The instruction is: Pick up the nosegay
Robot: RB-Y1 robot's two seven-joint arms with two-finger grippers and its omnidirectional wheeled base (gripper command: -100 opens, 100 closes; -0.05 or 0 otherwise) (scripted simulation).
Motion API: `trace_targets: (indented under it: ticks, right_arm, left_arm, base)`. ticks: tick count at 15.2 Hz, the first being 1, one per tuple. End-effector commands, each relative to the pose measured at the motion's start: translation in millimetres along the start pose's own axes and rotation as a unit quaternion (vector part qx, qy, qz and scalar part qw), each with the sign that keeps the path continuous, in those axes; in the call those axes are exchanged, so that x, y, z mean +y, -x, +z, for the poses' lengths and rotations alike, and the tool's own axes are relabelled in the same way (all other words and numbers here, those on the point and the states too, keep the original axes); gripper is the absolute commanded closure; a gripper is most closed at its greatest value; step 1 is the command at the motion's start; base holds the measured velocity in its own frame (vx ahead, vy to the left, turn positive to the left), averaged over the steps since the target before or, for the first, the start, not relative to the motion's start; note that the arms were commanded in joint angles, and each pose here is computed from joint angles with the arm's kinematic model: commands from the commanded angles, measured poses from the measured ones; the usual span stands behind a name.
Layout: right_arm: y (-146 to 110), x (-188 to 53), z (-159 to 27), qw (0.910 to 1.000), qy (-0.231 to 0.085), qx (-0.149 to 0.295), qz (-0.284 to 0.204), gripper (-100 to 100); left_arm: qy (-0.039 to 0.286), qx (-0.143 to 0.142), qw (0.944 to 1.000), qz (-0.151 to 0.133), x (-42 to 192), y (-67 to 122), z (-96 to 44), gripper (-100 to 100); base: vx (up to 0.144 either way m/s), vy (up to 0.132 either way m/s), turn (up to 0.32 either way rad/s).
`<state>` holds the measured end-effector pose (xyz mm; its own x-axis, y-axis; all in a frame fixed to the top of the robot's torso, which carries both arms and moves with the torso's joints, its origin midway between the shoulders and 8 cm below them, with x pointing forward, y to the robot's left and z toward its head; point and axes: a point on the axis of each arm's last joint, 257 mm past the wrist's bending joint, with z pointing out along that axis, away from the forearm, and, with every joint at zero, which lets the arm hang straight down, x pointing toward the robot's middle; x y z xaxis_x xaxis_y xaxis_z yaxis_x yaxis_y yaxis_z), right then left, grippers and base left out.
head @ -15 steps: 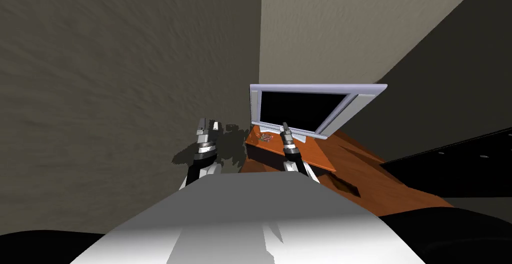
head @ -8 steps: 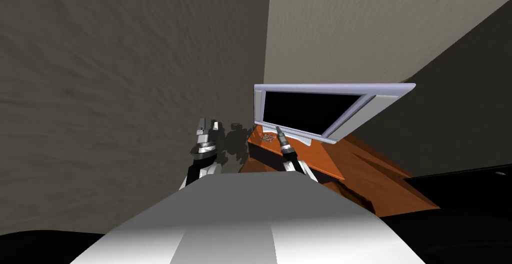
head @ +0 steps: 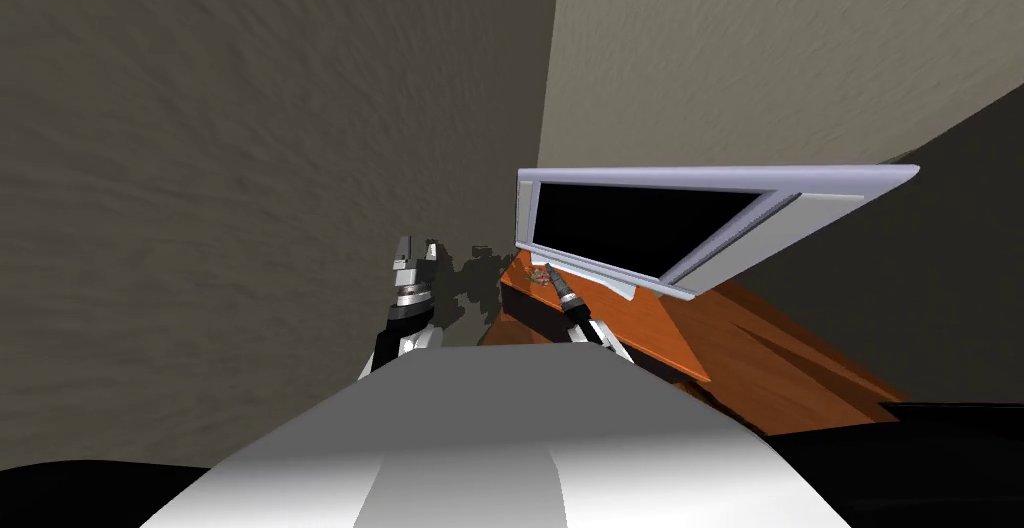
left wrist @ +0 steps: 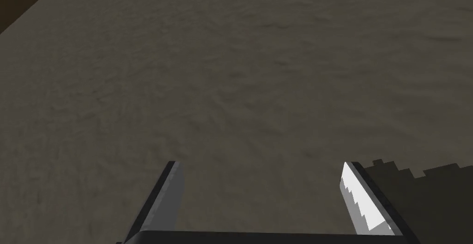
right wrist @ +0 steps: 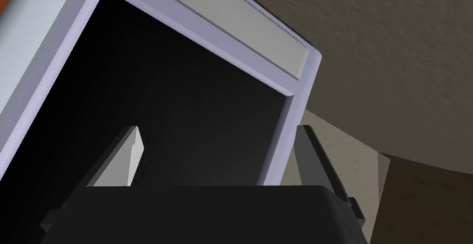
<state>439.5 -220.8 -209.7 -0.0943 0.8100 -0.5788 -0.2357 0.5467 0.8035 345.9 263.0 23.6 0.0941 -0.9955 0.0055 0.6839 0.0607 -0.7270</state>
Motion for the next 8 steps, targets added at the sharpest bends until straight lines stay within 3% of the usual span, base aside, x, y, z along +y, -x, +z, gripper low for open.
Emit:
trace_targets:
  ticks: [1,6,8]
  right_arm:
    - [-11,-29,-0.4,0.9982,-0.034,0.029,-0.041,-100]
    - [-30,-85,-9.6,0.9866,-0.090,0.076,-0.113,-100]
    - [-32,-93,-13.1,0.9856,-0.098,0.080,-0.112,-100]
  left_arm:
    - [0.000,0.000,1.0000,0.000,0,0.0,0.0,0]
    - [0.000,0.000,1.0000,0.000,0,0.0,0.0,0]
    - [0.000,0.000,1.0000,0.000,0,0.0,0.0,0]
  base:
    - [-0.032,-0.020,0.268]
    - [-0.035,-0.024,0.246]
    - [-0.015,-0.013,0.018]
